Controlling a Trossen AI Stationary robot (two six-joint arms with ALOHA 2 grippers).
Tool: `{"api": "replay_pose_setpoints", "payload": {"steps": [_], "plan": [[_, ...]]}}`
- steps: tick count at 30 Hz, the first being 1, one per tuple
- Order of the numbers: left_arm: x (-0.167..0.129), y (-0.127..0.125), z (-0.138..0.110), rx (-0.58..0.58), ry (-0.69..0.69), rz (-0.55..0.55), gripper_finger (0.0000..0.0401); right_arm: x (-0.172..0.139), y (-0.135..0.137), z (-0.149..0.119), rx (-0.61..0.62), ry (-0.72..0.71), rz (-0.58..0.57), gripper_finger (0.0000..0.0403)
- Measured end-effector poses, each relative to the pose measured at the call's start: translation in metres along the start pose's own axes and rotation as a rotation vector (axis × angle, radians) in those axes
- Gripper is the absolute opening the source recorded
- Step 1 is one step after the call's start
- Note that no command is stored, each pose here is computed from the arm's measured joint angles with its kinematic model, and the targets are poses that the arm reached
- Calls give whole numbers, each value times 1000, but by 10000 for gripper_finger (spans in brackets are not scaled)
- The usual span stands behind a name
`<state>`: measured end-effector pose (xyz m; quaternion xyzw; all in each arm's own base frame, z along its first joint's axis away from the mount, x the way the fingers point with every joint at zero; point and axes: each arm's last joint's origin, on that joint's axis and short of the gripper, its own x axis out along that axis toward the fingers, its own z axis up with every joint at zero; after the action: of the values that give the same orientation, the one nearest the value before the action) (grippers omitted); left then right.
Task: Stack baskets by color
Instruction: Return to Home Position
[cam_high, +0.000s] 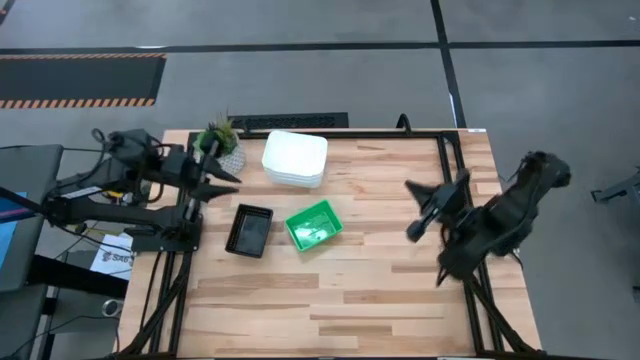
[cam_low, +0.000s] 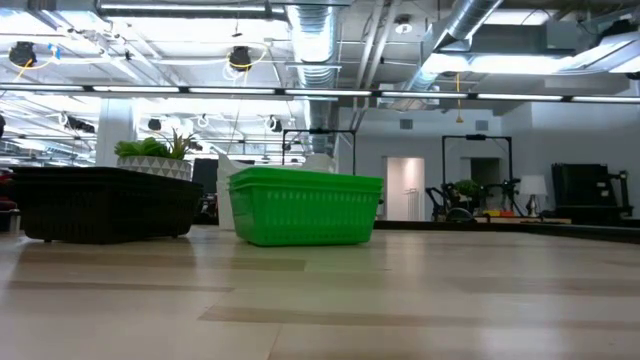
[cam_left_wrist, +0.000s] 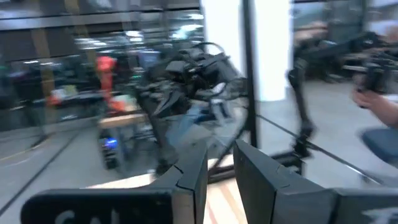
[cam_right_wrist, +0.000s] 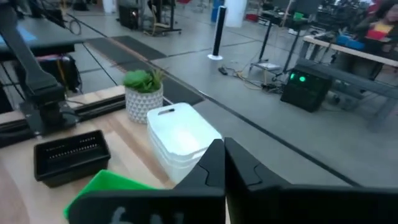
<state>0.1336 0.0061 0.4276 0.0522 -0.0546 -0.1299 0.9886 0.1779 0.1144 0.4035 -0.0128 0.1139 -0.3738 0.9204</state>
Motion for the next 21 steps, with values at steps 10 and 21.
{"api": "replay_pose_setpoints", "payload": {"steps": [10, 21], "plan": [[-7, -6, -26, -80, 32, -40, 66, -17, -35, 23, 43, 34, 315, 6], [-2, -11, -53, -159, -60, -232, 67, 10, -34, 15, -70, -209, 798, 10]]}}
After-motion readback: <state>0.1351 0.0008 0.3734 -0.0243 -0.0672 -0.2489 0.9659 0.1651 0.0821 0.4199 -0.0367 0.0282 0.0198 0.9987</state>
